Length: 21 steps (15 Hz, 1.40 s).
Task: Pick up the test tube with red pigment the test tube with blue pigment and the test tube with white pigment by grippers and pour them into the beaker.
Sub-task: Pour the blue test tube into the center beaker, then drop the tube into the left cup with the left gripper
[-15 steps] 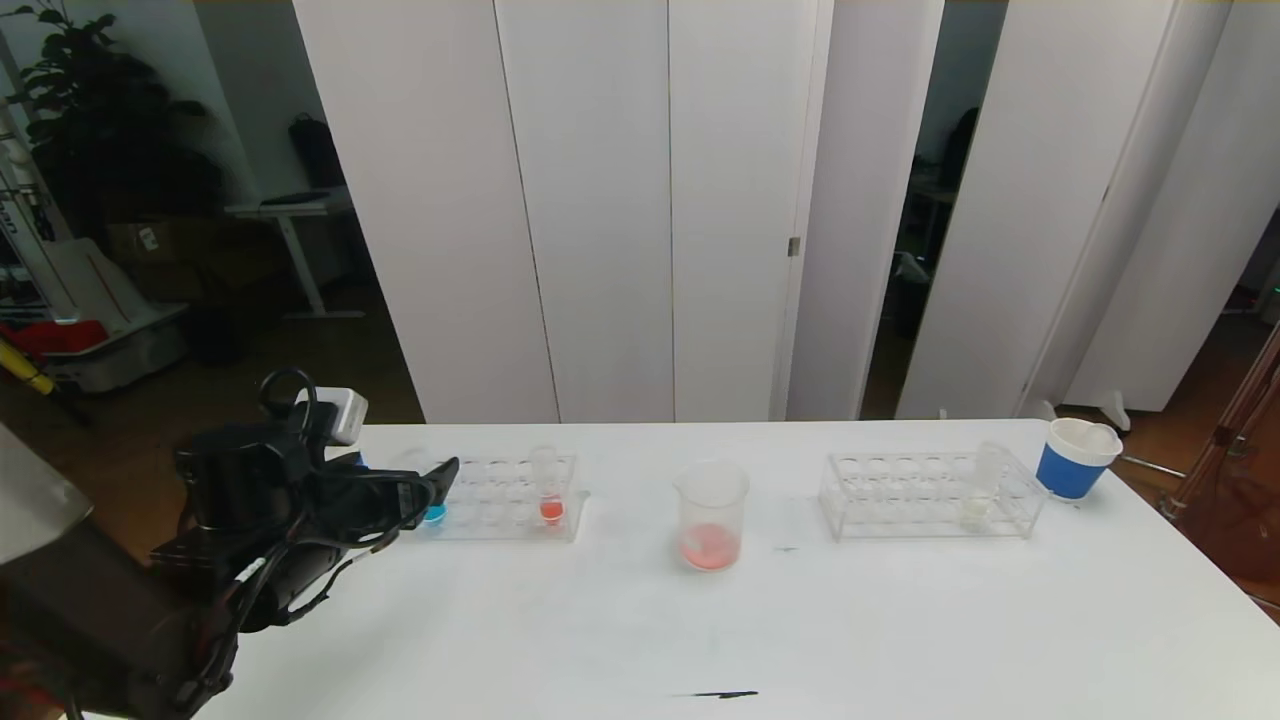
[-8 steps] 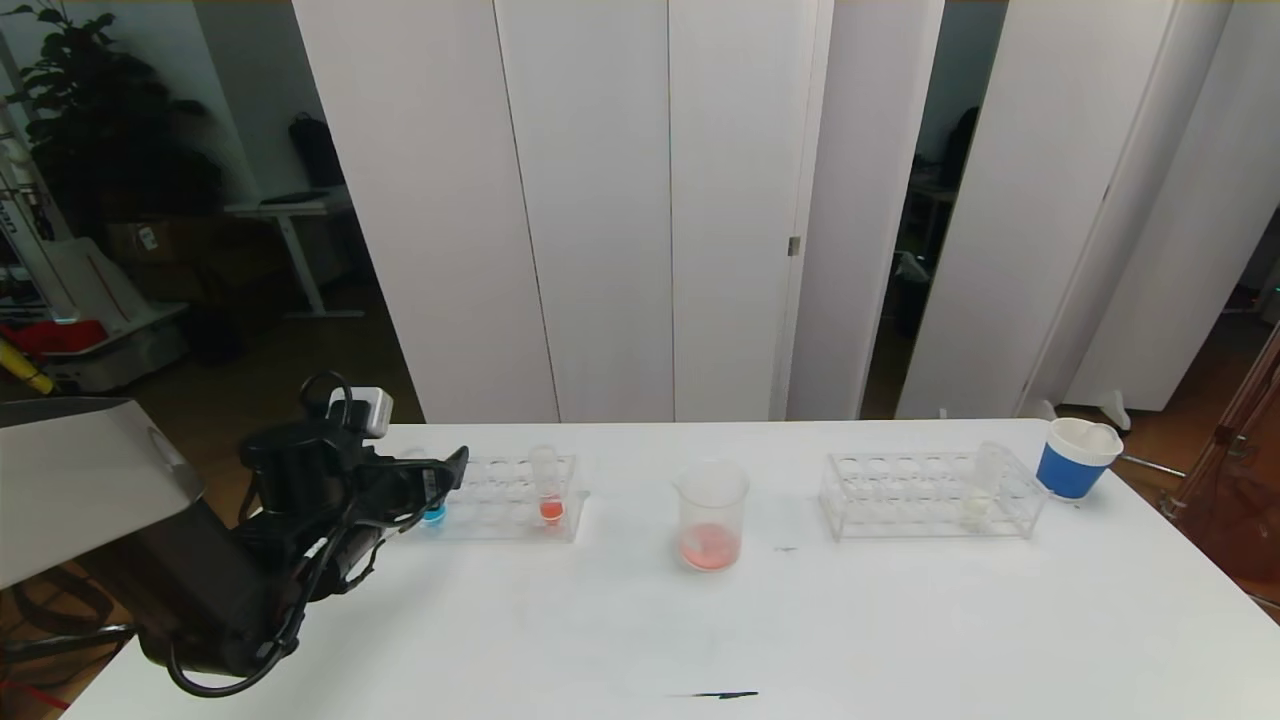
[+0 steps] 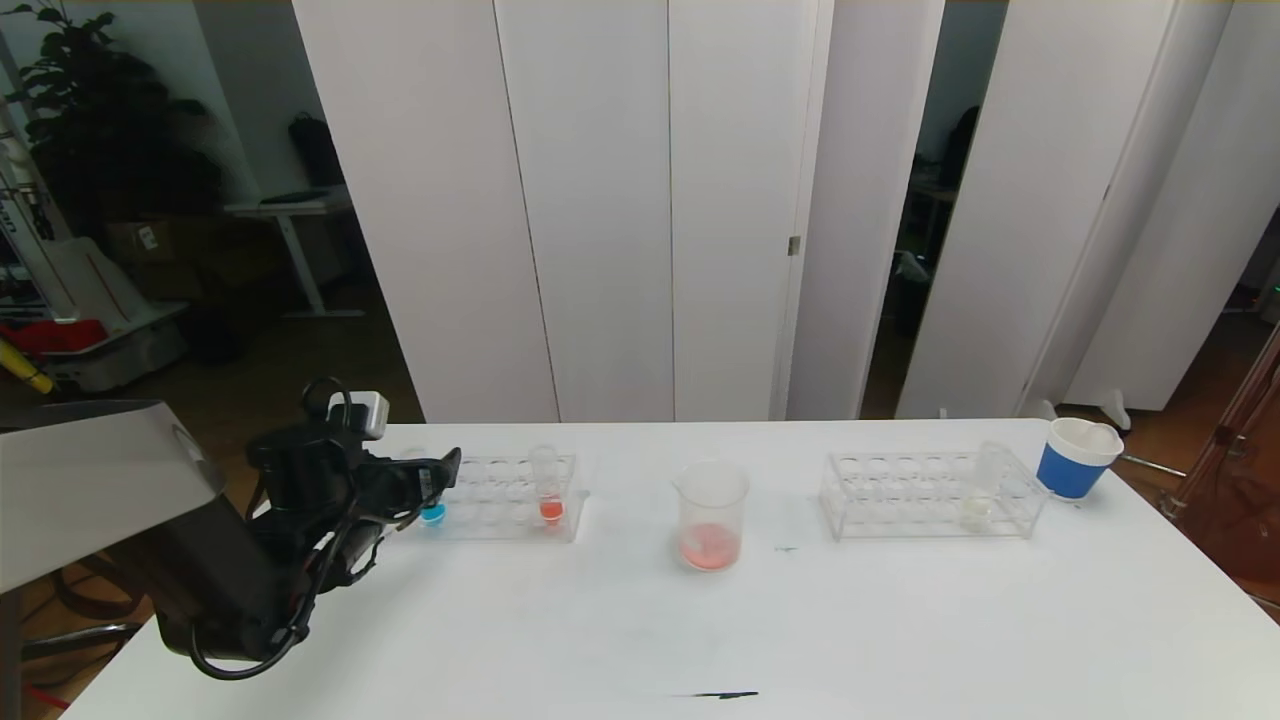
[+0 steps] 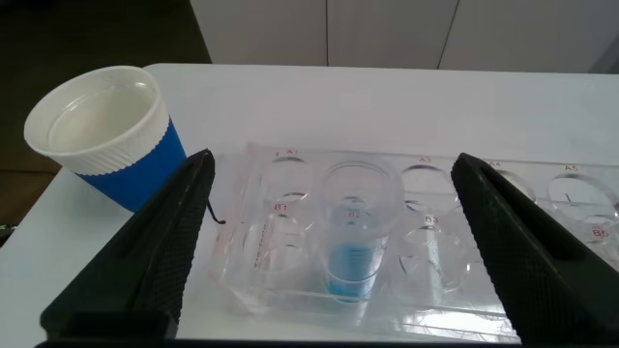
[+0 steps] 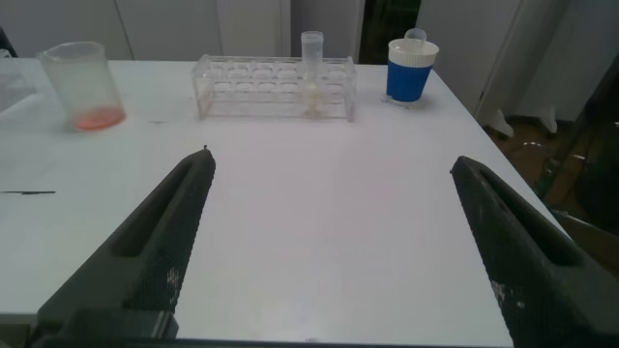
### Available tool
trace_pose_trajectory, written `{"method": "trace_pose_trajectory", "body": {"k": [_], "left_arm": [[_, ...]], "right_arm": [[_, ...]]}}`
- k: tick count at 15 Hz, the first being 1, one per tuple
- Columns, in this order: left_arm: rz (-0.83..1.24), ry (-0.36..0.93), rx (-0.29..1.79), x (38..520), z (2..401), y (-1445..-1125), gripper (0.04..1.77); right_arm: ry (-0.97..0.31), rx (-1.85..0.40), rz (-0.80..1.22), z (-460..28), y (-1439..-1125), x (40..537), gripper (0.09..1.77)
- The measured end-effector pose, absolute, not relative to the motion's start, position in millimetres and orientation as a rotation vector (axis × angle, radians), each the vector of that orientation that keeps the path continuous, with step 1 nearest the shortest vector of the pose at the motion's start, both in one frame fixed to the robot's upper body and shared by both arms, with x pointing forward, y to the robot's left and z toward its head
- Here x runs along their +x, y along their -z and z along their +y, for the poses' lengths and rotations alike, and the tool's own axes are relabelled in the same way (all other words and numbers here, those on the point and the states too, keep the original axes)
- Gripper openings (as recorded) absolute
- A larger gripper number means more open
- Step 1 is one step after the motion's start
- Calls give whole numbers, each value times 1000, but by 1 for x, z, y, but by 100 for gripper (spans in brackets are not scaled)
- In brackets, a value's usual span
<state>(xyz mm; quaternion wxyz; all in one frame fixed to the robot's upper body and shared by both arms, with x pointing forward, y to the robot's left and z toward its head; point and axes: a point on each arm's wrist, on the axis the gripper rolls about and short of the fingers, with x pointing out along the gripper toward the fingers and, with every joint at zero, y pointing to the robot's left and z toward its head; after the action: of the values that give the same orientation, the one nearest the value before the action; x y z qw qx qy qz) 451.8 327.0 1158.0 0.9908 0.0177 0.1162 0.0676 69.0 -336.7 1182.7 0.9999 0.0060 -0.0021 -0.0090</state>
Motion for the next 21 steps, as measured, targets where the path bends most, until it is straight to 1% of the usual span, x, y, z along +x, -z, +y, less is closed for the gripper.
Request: {"method": "trace_pose_trajectory", "body": {"k": [5, 6, 7, 8, 9, 10, 11, 12, 14, 21], "left_arm": [[235, -146, 21, 457, 331, -1155, 175], [235, -146, 21, 458, 332, -1154, 168], [237, -146, 21, 460, 332, -1153, 144], [243, -144, 21, 461, 332, -1151, 108], [245, -136, 20, 462, 331, -1149, 63], [246, -136, 19, 463, 332, -1148, 42], [249, -136, 20, 464, 331, -1146, 49], [257, -138, 21, 464, 331, -1144, 73], [258, -135, 22, 465, 330, -1143, 58], [258, -136, 23, 467, 329, -1143, 58]], "right_arm": [[18, 12, -4, -337, -1183, 69, 175], [18, 12, -4, -337, -1183, 69, 175], [18, 12, -4, -337, -1183, 69, 175], [18, 12, -4, -337, -1183, 69, 175], [18, 12, -4, -337, -1183, 69, 175], [18, 12, -4, -337, -1183, 69, 175], [18, 12, -4, -337, -1183, 69, 175], [19, 12, -4, -337, -1183, 69, 175], [18, 12, -4, -337, -1183, 69, 175], [18, 12, -4, -337, -1183, 69, 175]]}}
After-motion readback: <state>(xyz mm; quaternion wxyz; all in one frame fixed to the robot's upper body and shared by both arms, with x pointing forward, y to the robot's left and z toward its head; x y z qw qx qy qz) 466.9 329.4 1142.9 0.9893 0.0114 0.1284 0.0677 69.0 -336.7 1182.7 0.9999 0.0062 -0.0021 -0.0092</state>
